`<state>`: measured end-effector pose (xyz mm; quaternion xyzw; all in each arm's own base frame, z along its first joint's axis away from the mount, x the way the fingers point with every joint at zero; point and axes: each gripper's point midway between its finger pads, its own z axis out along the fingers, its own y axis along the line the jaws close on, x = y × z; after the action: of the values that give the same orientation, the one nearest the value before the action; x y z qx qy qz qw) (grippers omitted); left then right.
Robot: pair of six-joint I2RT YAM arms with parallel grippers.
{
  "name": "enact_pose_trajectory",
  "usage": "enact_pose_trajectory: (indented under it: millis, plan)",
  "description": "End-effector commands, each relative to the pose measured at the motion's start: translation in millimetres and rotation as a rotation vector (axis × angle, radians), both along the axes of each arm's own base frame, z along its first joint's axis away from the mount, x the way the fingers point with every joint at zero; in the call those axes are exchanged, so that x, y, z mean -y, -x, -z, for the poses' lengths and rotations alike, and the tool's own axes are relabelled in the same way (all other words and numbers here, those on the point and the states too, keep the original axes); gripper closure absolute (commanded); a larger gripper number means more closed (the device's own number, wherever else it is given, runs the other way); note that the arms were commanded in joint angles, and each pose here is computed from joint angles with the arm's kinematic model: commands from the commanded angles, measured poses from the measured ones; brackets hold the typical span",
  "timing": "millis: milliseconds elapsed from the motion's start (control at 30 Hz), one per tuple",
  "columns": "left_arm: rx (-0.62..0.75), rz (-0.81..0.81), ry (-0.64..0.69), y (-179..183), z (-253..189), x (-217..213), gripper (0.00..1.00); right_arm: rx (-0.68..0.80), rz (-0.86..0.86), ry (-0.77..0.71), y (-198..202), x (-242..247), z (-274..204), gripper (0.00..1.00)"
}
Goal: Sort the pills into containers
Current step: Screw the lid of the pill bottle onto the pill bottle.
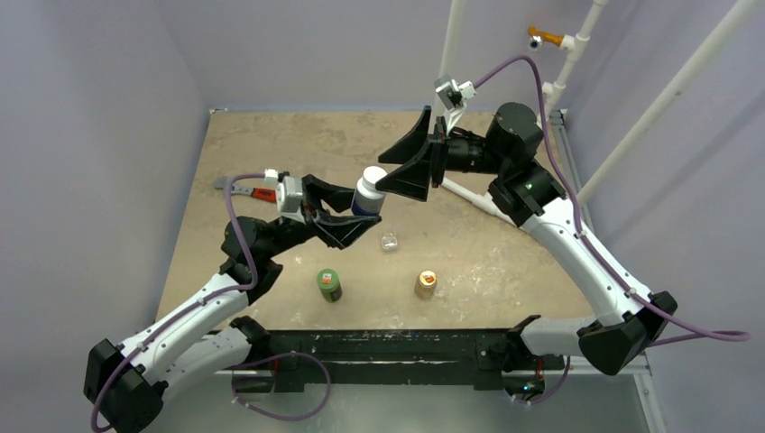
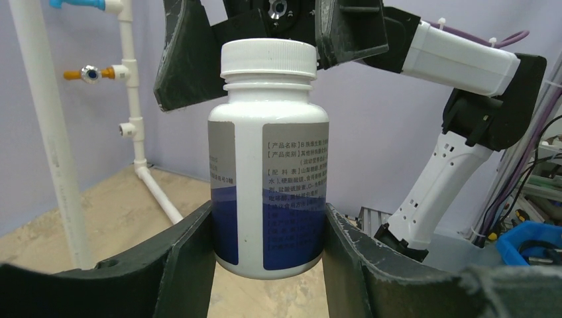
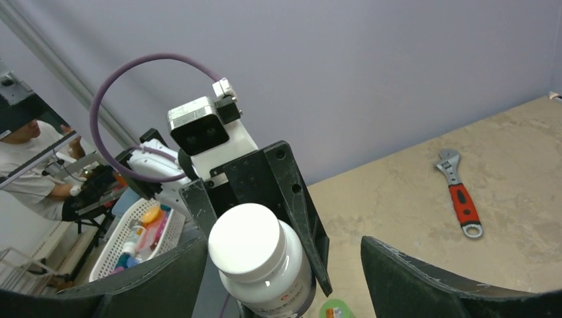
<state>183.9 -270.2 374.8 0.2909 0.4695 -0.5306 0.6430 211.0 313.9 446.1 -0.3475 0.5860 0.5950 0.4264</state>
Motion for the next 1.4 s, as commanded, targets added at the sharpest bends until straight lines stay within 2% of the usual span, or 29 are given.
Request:
enact_pose_trajectory:
  millis: [0, 100, 500, 900, 1100, 1267, 1367]
  plan:
    - [0.069, 0.043, 0.094, 10.2, -39.4, -4.9, 1.00, 0.078, -0.051, -0.062, 16.7, 3.9, -21.2, 0.15]
    - [0.061, 0.059, 0.098, 10.1, -40.9, -3.0, 1.00, 0.074, -0.033, -0.070, 14.1, 3.1, -21.9, 0.20]
    - [0.035, 0.066, 0.095, 5.9, -37.5, -1.5, 1.00, 0.084, 0.000, -0.096, 14.5, 1.9, -28.9, 0.23]
    - [0.010, 0.074, 0.099, 0.2, -35.5, -0.4, 1.00, 0.078, 0.019, -0.077, 13.3, -2.8, -25.7, 0.40]
    - [0.005, 0.065, 0.097, -3.1, -34.1, -0.9, 1.00, 0.062, 0.032, -0.062, 10.3, -4.1, -21.0, 0.54]
    - [-0.001, 0.057, 0.085, -5.8, -32.5, 0.1, 1.00, 0.043, 0.056, -0.050, 5.2, -4.8, -17.4, 0.72]
    - [-0.005, 0.028, 0.076, -11.3, -31.9, -0.8, 1.00, 0.027, 0.071, -0.039, 2.5, -5.3, -13.1, 0.79]
